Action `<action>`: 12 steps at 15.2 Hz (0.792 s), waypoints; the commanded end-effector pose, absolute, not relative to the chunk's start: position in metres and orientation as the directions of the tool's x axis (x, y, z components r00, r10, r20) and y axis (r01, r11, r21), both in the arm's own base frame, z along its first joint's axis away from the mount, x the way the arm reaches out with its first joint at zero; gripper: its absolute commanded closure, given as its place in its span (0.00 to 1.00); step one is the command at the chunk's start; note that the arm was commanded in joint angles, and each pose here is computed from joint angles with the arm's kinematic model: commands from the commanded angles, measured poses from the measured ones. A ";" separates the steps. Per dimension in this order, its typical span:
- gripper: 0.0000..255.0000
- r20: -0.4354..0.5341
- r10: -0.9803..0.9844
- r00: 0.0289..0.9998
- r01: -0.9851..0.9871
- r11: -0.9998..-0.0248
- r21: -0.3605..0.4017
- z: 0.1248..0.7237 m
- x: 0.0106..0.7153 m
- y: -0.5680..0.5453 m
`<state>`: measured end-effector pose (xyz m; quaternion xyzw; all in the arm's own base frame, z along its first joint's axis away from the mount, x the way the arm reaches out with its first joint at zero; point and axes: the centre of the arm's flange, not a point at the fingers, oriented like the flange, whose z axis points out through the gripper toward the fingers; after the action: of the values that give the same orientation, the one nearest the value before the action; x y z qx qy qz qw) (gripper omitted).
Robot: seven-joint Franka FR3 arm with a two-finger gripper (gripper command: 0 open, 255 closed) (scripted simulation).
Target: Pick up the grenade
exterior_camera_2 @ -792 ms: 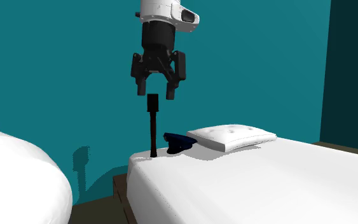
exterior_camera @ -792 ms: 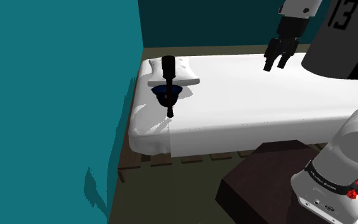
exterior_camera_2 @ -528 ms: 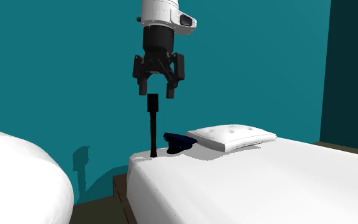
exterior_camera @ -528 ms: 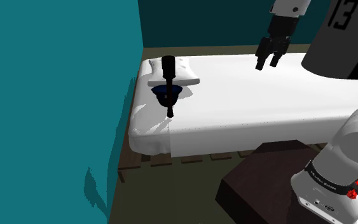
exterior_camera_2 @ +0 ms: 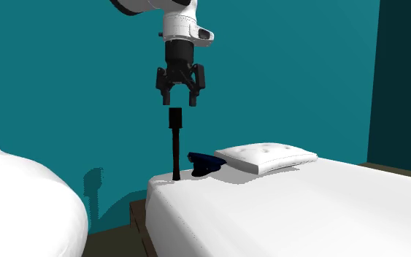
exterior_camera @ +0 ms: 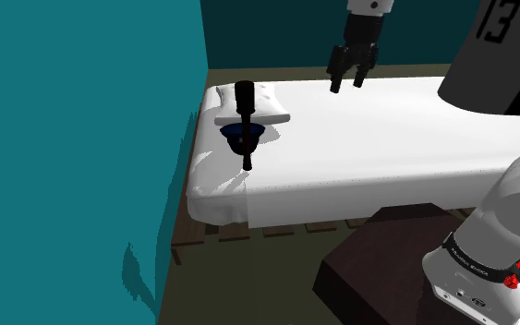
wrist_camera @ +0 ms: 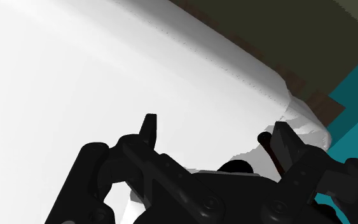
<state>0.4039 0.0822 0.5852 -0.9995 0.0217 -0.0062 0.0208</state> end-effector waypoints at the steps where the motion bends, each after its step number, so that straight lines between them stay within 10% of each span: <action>1: 0.00 0.015 -0.037 0.999 -0.037 -0.999 -0.032 0.587 0.426 0.104; 12: 0.00 0.035 -0.003 0.999 -0.004 -1.000 0.029 0.599 0.534 0.207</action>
<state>0.5249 0.1951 0.5972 -0.9998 0.0027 -0.0165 -0.0118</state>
